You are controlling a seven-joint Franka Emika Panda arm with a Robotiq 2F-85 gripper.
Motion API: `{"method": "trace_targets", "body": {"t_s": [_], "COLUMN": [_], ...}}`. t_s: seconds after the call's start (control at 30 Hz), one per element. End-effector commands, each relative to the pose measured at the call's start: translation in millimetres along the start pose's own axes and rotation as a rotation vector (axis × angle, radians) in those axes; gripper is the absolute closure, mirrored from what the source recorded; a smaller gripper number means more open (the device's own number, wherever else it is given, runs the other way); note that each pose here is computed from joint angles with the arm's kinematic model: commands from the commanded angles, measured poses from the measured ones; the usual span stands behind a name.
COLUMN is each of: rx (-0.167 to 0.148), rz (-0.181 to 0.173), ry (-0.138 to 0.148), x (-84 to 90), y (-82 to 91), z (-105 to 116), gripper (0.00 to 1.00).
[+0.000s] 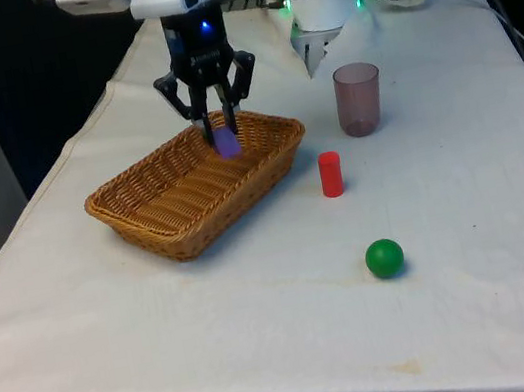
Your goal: Pick up the triangular block and place it into the basket.
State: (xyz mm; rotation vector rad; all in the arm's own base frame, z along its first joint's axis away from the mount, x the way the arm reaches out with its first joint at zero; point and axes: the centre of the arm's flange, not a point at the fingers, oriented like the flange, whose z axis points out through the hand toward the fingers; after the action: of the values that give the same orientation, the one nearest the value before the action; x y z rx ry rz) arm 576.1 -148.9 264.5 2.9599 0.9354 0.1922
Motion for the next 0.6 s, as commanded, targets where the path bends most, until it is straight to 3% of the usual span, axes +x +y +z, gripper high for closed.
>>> {"method": "trace_targets", "body": {"t_s": [0.0, 0.23, 0.27, 0.53, 0.57], "rx": [-0.014, -0.034, -0.026, -0.052, -0.046], "rz": [-0.002, 0.002, 0.005, 0.009, 0.013], "ry": [0.001, -0.014, -0.023, -0.021, -0.034], "x": [-2.1, -12.3, -11.4, -26.9, -28.5], "y": [0.6, 5.6, 3.3, 16.2, 15.1], "z": [2, 22, 20, 45, 45], "gripper": [0.67, 0.67, 0.67, 0.67, 0.67]}}
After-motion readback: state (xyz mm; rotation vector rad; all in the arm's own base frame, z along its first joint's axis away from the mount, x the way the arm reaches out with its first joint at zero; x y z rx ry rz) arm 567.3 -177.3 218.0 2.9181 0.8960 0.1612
